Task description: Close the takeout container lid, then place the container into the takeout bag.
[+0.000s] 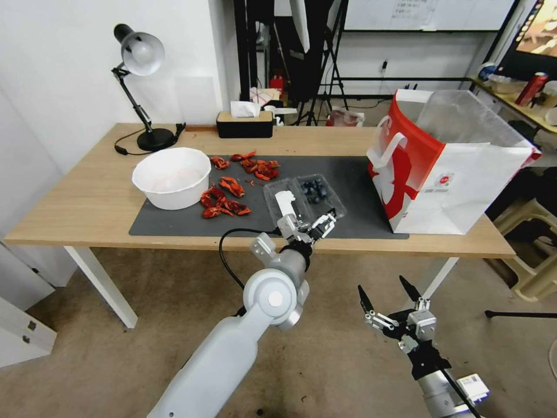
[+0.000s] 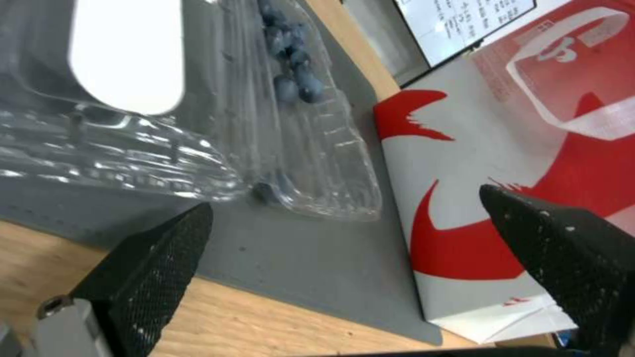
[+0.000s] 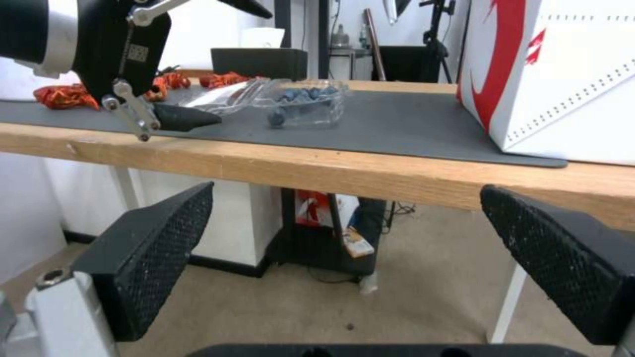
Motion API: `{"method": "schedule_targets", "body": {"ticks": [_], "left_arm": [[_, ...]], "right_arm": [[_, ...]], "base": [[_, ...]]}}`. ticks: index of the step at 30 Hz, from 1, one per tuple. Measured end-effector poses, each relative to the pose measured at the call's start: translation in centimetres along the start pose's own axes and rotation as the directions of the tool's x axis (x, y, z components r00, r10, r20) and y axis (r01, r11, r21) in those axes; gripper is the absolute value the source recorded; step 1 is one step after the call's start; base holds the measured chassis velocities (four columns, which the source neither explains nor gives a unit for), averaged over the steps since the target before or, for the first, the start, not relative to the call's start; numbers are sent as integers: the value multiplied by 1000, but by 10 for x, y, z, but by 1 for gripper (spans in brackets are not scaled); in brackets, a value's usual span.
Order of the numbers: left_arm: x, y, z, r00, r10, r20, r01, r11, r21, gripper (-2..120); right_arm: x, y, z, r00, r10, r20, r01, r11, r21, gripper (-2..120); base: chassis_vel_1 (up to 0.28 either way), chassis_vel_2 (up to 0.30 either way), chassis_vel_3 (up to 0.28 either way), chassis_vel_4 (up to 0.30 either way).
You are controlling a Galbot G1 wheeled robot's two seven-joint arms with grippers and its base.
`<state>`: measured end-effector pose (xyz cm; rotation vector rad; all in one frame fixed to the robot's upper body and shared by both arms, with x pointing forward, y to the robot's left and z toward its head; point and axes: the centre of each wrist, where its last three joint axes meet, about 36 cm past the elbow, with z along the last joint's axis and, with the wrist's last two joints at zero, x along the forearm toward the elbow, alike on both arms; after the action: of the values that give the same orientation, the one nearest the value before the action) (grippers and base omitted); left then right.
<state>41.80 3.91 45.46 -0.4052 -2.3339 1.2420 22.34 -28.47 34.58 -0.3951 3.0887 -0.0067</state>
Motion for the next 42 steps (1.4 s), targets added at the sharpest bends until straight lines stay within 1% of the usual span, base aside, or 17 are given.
{"method": "schedule_targets", "body": {"ticks": [9,15,24,37,42], "left_arm": [[1,5,-7,1000,-19,-8,19,1000,18,100],[2,4,-11,1000,-23,-6,23,999,30,100],[2,3,-14,999,-46,-18,47,998,51,100],[-2,6,-23,999,-54,-1,54,996,71,100],[-3,5,-25,999,-43,25,40,995,96,100]], "right_arm": [[-2,5,1,1000,0,1,0,1000,0,100],[-2,9,2,1000,2,-2,-2,1000,0,100],[-1,15,4,1000,2,-5,-2,1000,-2,100],[4,21,7,1000,4,-5,-4,1000,-3,100],[5,23,7,1000,6,-5,-6,1000,-2,100]], "base": [[0,0,0,0],[0,0,0,0],[0,0,0,0],[0,0,0,0],[0,0,0,0]]}}
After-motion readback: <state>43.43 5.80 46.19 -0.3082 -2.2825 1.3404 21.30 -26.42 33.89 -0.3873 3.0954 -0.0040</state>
